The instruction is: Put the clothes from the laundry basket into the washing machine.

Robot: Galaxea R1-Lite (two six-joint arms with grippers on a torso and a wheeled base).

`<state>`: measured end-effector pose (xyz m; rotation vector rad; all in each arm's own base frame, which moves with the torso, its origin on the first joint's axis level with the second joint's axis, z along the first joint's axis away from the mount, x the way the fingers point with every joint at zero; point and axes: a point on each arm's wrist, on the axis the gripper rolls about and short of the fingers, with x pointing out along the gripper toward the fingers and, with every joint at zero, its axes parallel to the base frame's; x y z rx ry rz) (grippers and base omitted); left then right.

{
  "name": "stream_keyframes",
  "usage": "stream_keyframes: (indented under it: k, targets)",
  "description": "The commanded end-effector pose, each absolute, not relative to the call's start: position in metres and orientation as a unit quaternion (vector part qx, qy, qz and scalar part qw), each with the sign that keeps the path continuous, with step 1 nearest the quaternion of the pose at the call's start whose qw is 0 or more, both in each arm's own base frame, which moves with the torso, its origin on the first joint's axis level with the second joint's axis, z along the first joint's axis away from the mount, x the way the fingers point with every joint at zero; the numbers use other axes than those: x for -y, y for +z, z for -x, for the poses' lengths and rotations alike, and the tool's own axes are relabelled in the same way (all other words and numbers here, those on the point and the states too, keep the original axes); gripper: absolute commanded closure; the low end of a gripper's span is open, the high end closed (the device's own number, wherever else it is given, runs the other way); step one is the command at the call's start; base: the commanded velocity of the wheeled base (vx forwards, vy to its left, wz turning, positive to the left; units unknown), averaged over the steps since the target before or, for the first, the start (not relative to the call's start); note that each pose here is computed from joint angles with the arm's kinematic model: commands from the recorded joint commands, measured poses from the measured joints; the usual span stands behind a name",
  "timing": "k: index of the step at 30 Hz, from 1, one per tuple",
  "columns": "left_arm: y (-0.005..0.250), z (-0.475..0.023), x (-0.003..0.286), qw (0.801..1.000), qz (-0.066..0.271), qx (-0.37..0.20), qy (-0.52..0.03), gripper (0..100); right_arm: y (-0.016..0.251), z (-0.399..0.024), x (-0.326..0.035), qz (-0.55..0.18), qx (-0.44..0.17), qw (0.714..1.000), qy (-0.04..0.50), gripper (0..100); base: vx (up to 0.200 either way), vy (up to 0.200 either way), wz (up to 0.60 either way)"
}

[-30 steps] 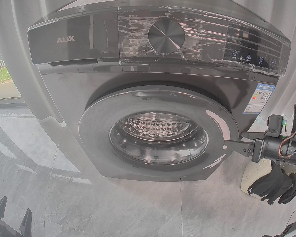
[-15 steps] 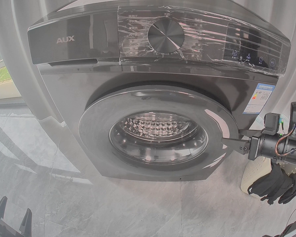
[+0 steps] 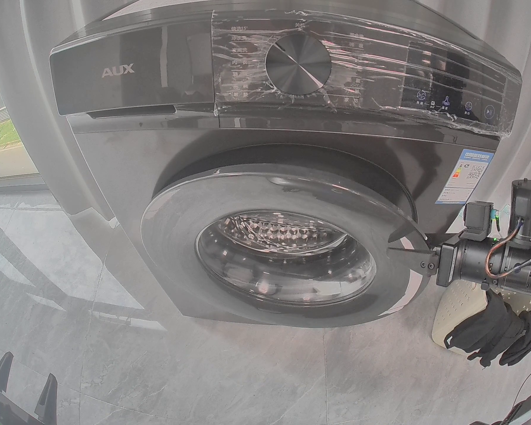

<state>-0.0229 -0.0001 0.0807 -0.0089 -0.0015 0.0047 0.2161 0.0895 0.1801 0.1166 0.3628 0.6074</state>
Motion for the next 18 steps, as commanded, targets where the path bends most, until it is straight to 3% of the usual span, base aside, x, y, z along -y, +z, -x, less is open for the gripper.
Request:
stream_keyframes:
  k: [1, 18]
  targets:
    - [0.076, 0.023, 0.000, 1.000, 0.005, -0.002, 0.003, 0, 0.181, -0.205, -0.086, -0.056, -0.172, 0.937, 0.299, 0, 0.000, 0.000, 0.00]
    - [0.076, 0.023, 0.000, 1.000, 0.005, -0.002, 0.003, 0, 0.177, -0.125, -0.073, -0.049, -0.138, 0.921, 0.362, 0, 0.000, 0.000, 0.00]
